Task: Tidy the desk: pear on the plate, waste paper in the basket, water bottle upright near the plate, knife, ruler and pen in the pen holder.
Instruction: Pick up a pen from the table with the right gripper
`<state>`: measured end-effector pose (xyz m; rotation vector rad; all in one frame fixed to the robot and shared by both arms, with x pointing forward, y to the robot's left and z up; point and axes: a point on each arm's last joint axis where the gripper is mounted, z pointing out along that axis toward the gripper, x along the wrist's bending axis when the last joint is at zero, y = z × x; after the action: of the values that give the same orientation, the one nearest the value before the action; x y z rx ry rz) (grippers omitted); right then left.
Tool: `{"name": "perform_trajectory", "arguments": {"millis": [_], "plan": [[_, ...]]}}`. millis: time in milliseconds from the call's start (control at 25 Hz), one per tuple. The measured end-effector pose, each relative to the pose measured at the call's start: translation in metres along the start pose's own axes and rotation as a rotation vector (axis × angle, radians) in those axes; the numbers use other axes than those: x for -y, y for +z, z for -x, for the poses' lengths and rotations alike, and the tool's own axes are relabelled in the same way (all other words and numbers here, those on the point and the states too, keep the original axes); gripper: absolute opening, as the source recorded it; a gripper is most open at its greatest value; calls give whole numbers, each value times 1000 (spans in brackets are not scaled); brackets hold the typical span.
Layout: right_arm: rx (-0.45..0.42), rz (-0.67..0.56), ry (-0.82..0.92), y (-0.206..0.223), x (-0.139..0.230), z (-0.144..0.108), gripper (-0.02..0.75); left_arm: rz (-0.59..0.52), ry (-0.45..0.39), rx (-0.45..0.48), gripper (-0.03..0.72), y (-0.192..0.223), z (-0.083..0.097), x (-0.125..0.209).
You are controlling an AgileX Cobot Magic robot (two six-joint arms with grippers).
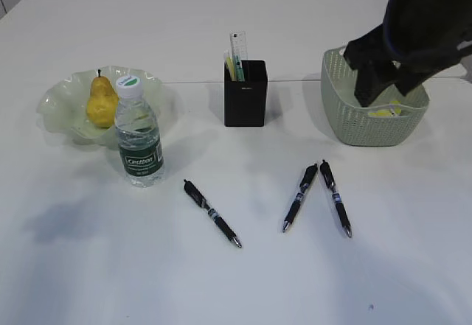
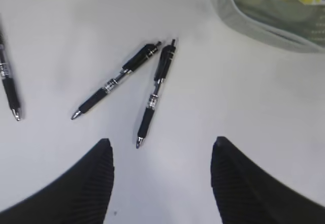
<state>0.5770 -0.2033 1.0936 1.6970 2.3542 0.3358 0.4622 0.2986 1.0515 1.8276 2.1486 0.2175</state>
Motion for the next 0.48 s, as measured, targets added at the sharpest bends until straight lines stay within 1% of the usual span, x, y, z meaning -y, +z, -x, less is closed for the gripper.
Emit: {"name": "perform_trajectory", "arguments": {"millis": [160, 320, 480], "plan": [[38, -31, 77, 8, 3, 3, 436, 0, 0, 0, 465, 0, 0, 0], [35, -83, 116, 29, -1, 2, 390, 6, 0, 1, 465, 0, 0, -1], [25, -150, 124, 57, -3, 0, 377, 6, 0, 1, 465, 0, 0, -1]]}}
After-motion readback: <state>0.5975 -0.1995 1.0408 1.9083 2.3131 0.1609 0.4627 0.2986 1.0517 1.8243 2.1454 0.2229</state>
